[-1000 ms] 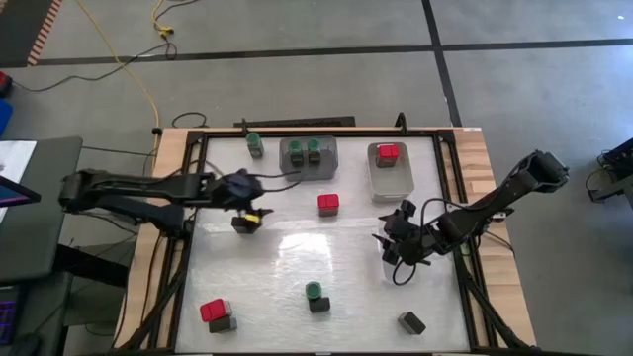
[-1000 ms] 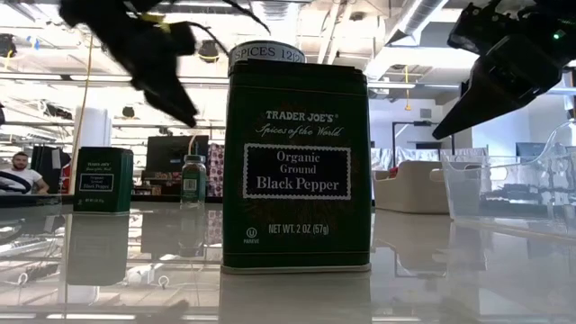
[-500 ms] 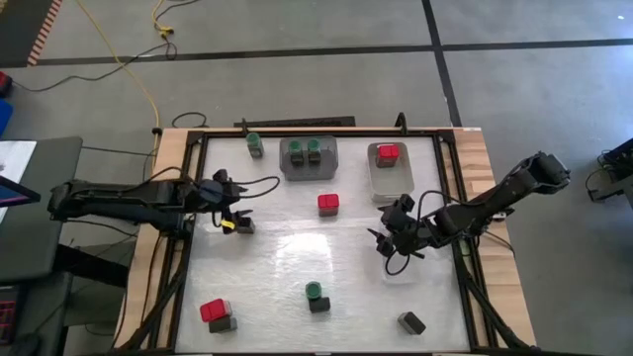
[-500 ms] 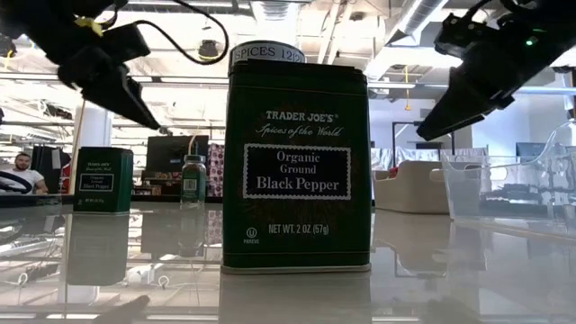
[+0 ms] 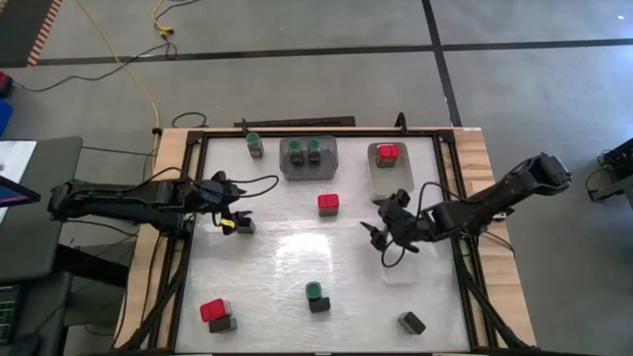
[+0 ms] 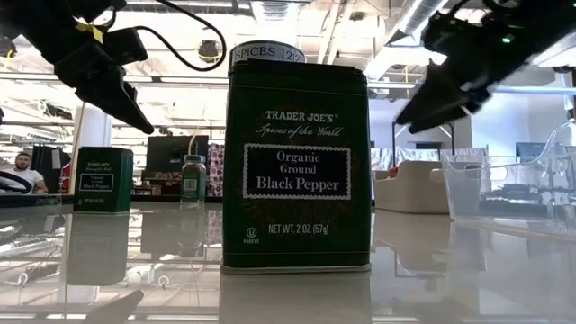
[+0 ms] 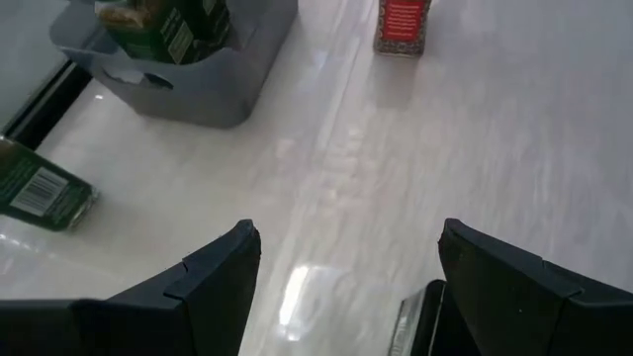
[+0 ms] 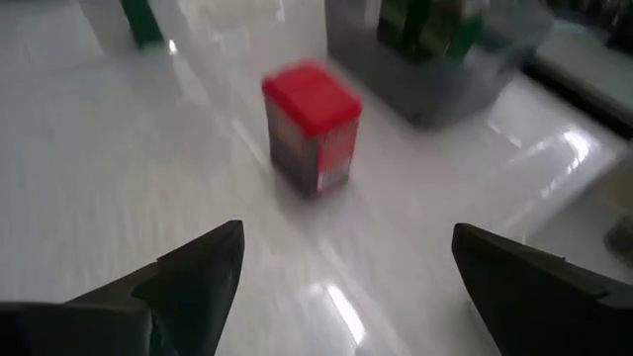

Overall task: Sort spices by type
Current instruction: Put the center red seasoning can into the gray bin

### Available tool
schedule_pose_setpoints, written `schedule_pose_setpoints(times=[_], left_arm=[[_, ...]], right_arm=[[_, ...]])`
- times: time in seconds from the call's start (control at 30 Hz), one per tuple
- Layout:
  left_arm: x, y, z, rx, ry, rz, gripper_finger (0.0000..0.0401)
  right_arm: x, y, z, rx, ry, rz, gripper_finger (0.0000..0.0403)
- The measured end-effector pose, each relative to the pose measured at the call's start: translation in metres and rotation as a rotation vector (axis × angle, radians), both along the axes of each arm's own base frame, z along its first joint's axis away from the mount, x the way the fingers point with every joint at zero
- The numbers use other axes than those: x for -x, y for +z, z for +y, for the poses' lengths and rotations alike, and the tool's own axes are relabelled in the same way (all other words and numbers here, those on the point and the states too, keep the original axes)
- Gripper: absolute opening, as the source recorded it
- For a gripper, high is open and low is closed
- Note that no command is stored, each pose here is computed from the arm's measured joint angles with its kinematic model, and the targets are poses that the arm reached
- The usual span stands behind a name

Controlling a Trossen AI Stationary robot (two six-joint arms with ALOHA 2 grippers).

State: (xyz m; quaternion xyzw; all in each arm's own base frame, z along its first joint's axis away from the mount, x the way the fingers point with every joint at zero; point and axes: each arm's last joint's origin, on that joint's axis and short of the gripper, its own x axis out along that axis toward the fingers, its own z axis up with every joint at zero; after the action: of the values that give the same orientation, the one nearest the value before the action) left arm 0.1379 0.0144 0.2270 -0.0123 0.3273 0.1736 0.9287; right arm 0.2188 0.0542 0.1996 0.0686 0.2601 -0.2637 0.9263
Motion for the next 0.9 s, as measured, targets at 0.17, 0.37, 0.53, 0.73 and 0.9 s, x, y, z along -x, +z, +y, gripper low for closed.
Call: schedule_pose_setpoints(times=[0.17,0.37,0.53,0.73,0.9], left_arm=[[0.000,0.000,0.000,-0.008,-0.007,-0.003,0.0298],[-0.001,0.000,0.000,0.002,0.000,-0.006,0.0298],[-0.001,0.000,0.000,0.002,0.000,-0.007,0.0298],[-0.001,0.000,0.000,0.001,-0.001,-0.004,0.0298],[-0.001,0.000,0.000,0.000,-0.002,-0.004,0.0298]], right_arm=[[-0.020,0.021,-0.016,0.035,0.125,-0.105,0.0388],[-0.046,0.052,-0.038,0.114,0.241,-0.084,0.0388],[-0.079,0.064,-0.053,0.196,0.350,0.040,0.0388],[-0.121,0.053,-0.069,0.178,0.415,0.261,0.0388],[-0.145,0.039,-0.080,0.095,0.461,0.378,0.0388]])
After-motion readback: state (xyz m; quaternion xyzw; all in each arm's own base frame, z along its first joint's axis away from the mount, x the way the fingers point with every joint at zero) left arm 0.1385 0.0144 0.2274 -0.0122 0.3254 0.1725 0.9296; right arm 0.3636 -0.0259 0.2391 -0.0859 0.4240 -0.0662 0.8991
